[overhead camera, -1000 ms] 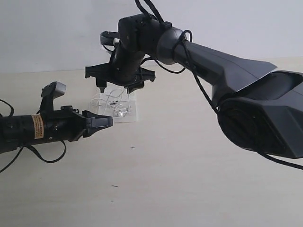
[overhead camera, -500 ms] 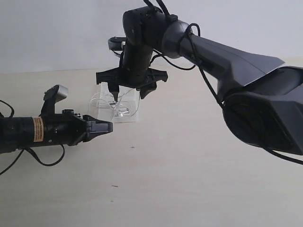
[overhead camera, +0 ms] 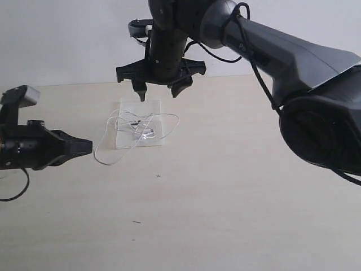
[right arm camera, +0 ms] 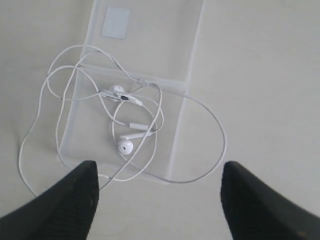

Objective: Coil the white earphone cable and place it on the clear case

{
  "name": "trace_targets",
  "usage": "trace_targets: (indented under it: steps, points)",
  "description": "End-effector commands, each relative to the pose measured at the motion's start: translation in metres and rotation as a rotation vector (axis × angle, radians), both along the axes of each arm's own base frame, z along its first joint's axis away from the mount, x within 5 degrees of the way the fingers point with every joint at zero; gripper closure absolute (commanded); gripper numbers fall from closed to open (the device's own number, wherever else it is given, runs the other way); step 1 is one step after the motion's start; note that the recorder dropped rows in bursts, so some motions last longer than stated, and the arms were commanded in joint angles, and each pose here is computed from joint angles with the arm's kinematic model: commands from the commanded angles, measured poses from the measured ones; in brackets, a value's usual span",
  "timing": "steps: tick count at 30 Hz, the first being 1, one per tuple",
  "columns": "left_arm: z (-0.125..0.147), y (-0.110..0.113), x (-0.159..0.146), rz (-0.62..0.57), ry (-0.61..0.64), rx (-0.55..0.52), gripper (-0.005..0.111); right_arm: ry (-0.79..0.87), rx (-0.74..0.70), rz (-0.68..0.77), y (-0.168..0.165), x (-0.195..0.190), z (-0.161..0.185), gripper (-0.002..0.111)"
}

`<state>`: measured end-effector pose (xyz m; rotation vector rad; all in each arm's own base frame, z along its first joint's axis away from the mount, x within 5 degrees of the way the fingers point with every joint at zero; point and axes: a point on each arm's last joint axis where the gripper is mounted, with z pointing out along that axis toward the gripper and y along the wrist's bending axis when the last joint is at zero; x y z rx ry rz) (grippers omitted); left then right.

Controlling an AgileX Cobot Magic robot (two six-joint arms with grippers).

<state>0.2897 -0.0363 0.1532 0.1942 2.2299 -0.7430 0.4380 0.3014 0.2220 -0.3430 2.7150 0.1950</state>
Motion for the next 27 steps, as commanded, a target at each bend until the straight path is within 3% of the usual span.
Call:
trace_targets:
  steps: [1, 7, 11, 14, 20, 23, 27]
  points:
    - [0.03, 0.014, -0.029, 0.178, -0.038, 0.095, 0.107, -0.076, -0.001, 0.106, -0.006, -0.005, 0.036, 0.053]
    - [0.055, 0.04, -0.062, 0.466, -0.053, 0.256, 0.107, -0.118, 0.128, 0.134, -0.008, -0.025, 0.09, 0.087]
    - [0.069, 0.05, -0.084, 0.631, -0.073, 0.257, 0.107, -0.124, 0.228, 0.197, -0.008, -0.046, 0.125, 0.106]
    - [0.075, 0.046, -0.097, 0.608, -0.125, 0.221, 0.107, -0.125, 0.204, 0.279, -0.009, -0.066, 0.136, 0.108]
    - [0.071, 0.028, -0.119, 0.447, -0.195, 0.12, 0.107, -0.031, 0.126, 0.346, -0.024, -0.122, 0.136, 0.108]
    - [0.07, 0.026, -0.126, 0.439, -0.212, 0.113, 0.107, 0.003, 0.074, 0.372, -0.039, -0.156, 0.135, 0.108]
    - [0.074, 0.026, -0.128, 0.44, -0.233, 0.109, 0.107, -0.059, 0.119, 0.37, -0.06, -0.198, 0.138, 0.108]
